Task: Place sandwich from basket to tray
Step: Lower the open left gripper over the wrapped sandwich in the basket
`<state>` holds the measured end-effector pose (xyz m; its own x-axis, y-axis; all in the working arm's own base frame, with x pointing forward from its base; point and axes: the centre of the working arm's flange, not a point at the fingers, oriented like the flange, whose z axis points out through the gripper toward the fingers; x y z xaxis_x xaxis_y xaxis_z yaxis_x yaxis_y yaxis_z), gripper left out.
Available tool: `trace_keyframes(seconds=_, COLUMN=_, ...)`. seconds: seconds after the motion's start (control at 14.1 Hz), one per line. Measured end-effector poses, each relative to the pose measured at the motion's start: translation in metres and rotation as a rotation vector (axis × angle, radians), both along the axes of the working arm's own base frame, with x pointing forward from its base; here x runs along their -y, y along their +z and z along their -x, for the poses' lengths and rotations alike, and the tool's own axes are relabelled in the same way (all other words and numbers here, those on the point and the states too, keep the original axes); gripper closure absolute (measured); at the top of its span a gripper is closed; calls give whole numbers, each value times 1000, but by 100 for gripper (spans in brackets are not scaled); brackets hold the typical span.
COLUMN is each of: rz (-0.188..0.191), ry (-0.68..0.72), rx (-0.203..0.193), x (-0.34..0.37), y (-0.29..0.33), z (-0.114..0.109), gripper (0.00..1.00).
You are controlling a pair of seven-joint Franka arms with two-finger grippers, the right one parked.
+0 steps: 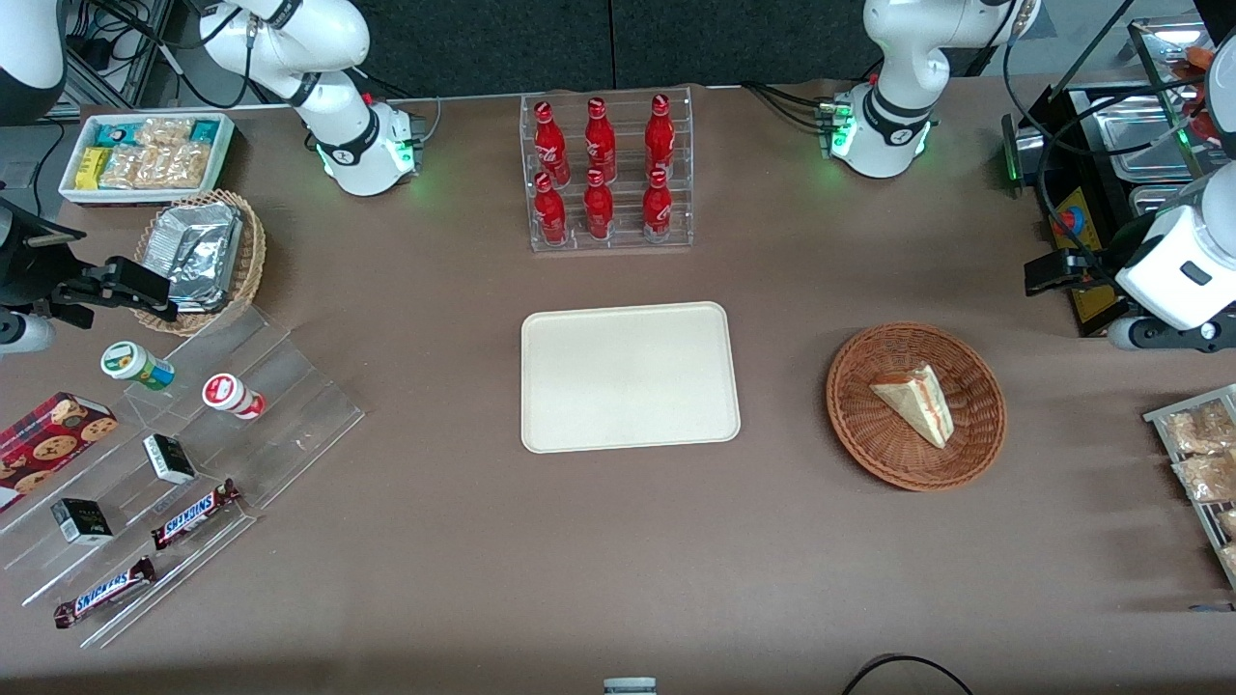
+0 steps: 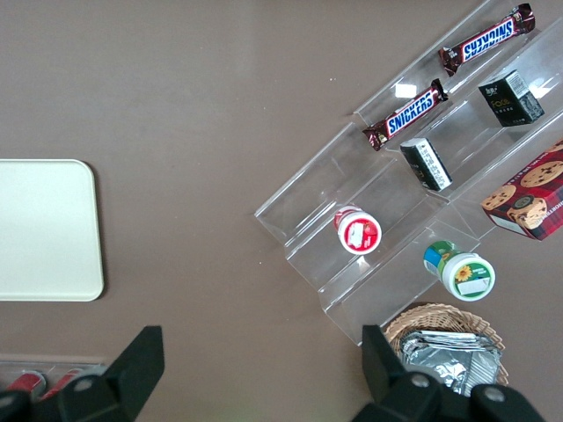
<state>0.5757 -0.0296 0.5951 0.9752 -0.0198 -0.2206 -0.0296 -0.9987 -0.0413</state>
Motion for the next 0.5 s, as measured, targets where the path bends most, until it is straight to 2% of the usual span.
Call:
trace_keyframes(seconds=0.21, rz=-4, ry=-4, rx=-2, x=1, y=-2, z=0, gripper=0)
trace_keyframes(seconds=0.35, rz=-29, ry=-10, rx=-18, x=1, y=-14, z=-3, gripper=0)
trace_keyframes(seconds=0.5, rz=-41, ry=-8, rx=-14, x=4, y=-39, z=-10, gripper=0)
